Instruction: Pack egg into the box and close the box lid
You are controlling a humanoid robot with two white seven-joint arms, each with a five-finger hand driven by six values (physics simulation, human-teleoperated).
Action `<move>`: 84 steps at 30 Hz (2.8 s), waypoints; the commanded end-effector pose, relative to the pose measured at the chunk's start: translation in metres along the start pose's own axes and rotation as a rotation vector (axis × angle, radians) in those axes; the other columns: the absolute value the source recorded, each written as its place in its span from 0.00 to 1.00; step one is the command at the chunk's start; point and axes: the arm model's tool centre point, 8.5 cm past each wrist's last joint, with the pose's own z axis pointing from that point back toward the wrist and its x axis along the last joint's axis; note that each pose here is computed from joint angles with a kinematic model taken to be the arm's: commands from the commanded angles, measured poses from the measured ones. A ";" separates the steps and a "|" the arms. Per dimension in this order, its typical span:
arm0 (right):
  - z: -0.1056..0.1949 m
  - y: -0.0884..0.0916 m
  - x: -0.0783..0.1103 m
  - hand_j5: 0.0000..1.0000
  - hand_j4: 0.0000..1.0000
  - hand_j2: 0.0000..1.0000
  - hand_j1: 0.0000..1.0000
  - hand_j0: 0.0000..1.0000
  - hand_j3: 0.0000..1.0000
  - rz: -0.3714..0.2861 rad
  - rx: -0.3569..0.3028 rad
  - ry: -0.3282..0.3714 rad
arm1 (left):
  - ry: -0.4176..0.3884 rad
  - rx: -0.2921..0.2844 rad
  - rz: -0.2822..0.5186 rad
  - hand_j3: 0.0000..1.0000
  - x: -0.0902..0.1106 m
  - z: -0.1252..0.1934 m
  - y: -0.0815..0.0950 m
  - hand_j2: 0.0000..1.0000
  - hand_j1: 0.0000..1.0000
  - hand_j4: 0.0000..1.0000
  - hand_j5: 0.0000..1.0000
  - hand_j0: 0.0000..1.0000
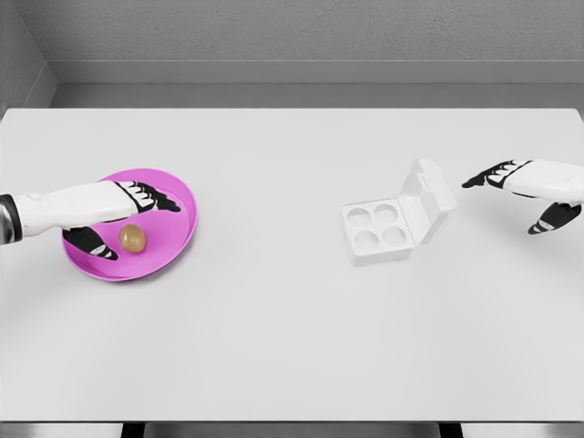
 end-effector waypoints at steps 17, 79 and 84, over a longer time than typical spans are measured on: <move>0.000 0.001 0.000 1.00 1.00 1.00 1.00 1.00 1.00 -0.003 0.006 -0.001 | 0.012 0.003 0.042 1.00 -0.007 -0.008 -0.010 1.00 1.00 1.00 1.00 1.00; -0.009 0.005 0.009 1.00 1.00 1.00 1.00 1.00 1.00 0.011 0.031 -0.030 | 0.011 -0.054 0.061 0.54 -0.006 -0.019 -0.033 0.54 0.54 0.54 0.54 0.54; -0.008 0.005 0.009 1.00 1.00 1.00 1.00 1.00 1.00 0.012 0.031 -0.029 | 0.009 -0.054 0.065 0.46 -0.006 -0.019 -0.033 0.46 0.46 0.46 0.46 0.46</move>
